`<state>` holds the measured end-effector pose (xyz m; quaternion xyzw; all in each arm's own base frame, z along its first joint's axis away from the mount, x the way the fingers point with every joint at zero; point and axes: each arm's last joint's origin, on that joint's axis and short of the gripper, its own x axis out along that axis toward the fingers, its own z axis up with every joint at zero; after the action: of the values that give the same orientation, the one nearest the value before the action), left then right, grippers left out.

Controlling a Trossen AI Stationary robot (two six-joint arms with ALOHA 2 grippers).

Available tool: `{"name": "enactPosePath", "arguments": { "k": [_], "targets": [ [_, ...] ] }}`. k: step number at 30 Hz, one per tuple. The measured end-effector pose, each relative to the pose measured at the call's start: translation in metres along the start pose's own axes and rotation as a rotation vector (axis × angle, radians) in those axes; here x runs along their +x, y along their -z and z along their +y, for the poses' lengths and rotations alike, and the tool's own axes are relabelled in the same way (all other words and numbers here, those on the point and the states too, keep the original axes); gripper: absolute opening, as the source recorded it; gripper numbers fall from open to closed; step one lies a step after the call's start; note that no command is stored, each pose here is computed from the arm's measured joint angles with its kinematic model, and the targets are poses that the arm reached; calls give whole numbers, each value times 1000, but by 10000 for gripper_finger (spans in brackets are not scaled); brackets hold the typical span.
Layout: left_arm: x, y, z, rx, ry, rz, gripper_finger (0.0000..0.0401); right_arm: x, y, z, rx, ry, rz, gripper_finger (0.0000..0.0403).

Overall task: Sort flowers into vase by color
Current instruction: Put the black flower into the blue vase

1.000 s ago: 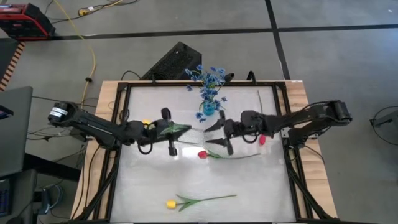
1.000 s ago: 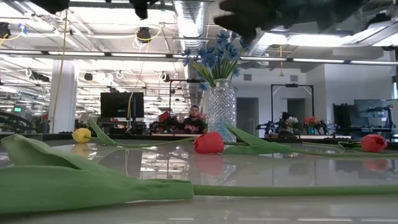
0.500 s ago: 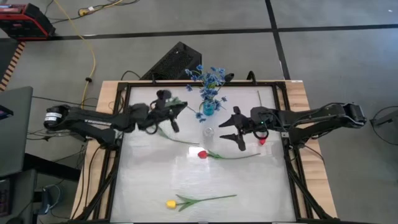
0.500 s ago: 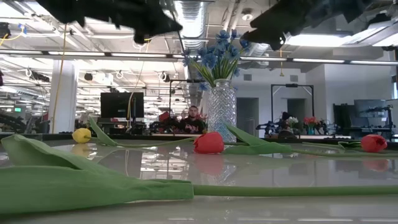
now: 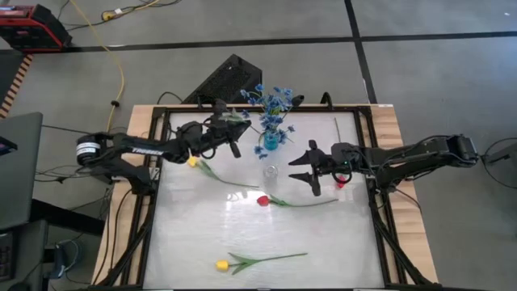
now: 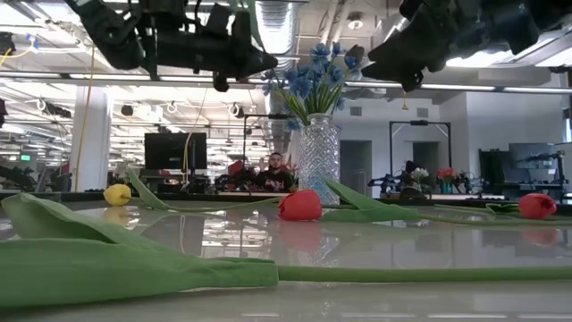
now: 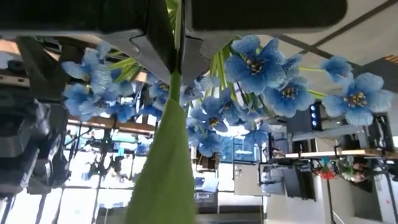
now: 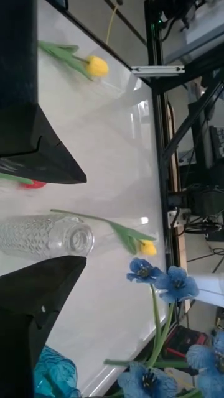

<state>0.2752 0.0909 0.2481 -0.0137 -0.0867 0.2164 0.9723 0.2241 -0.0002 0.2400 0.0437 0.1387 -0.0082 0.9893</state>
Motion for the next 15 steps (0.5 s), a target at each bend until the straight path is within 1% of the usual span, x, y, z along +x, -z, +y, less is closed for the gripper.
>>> {"name": "enactPosePath", "arguments": {
  "k": [5,9,15],
  "targets": [
    [8,8,2,-11,-8,-16,0,0,0,0,-6,0,-1,223],
    [20,5,2,-8,-13,-28,0,0,0,0,-7,0,0,223],
    [39,4,0,44,-7,43,0,0,1,0,-7,0,6,223]
  ]
}}
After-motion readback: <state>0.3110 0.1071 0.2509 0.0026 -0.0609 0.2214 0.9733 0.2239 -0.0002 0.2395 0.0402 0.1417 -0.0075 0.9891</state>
